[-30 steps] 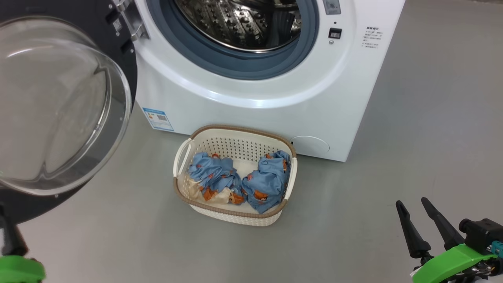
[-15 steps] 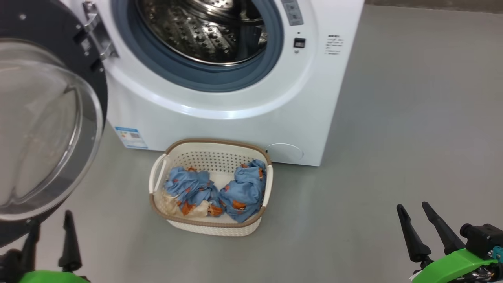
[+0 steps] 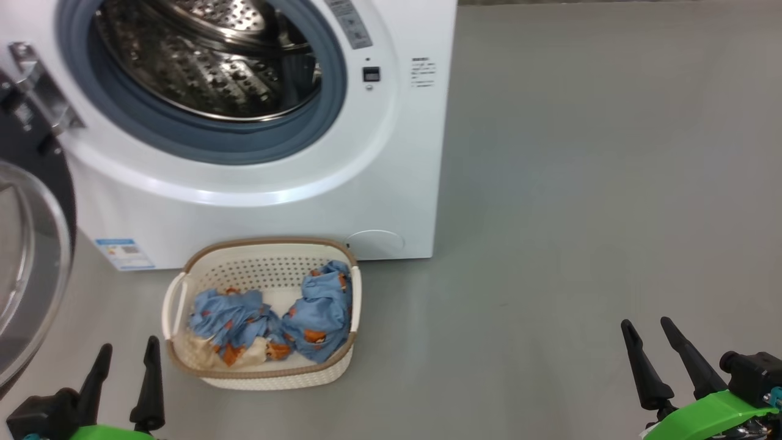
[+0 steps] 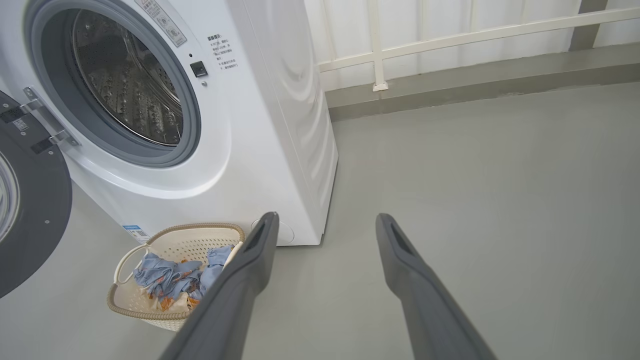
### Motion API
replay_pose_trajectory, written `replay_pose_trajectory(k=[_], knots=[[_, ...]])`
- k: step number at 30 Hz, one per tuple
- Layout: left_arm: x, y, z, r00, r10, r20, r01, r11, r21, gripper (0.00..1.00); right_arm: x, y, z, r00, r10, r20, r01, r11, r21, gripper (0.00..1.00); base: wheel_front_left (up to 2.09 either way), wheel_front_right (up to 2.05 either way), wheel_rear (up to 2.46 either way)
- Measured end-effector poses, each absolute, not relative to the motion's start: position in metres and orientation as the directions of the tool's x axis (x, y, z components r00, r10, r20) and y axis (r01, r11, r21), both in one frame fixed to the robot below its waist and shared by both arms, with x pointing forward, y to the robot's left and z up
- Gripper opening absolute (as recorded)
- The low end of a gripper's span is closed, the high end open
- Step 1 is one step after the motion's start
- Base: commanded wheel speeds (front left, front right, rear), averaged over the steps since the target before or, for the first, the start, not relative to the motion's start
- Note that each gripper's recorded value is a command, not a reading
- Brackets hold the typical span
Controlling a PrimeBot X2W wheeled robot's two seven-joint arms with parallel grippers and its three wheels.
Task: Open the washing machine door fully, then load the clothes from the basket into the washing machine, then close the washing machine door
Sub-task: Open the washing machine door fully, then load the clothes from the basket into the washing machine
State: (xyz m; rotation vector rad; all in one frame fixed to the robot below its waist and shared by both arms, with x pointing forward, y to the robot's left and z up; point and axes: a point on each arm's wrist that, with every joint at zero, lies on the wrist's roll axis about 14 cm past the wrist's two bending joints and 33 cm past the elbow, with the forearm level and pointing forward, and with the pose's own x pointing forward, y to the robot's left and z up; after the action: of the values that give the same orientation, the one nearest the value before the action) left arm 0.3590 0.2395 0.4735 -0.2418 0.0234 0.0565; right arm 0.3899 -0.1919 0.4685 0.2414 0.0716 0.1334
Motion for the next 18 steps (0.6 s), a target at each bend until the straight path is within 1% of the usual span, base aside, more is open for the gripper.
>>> replay_pose_trajectory(k=[3, 9, 18], knots=[[0.37, 0.219, 0.476, 1.0, -0.012, -0.019, 0.007, 0.968, -0.251, 1.0, 0.381, -0.209, 0.47, 0.994, 0.091, -0.053, -0.076, 0.968, 0.24, 1.0, 0.0, 0.0, 0.0], [0.378, 0.196, 0.476, 0.997, -0.08, -0.018, 0.072, 0.961, -0.267, 1.0, 0.37, -0.229, 0.473, 0.999, 0.03, -0.045, -0.018, 0.971, 0.239, 1.0, 0.0, 0.0, 0.0], [0.378, 0.19, 0.474, 0.993, -0.111, -0.025, 0.1, 0.958, -0.269, 1.0, 0.363, -0.235, 0.475, 0.999, 0.005, -0.037, 0.004, 0.97, 0.243, 1.0, 0.0, 0.0, 0.0]])
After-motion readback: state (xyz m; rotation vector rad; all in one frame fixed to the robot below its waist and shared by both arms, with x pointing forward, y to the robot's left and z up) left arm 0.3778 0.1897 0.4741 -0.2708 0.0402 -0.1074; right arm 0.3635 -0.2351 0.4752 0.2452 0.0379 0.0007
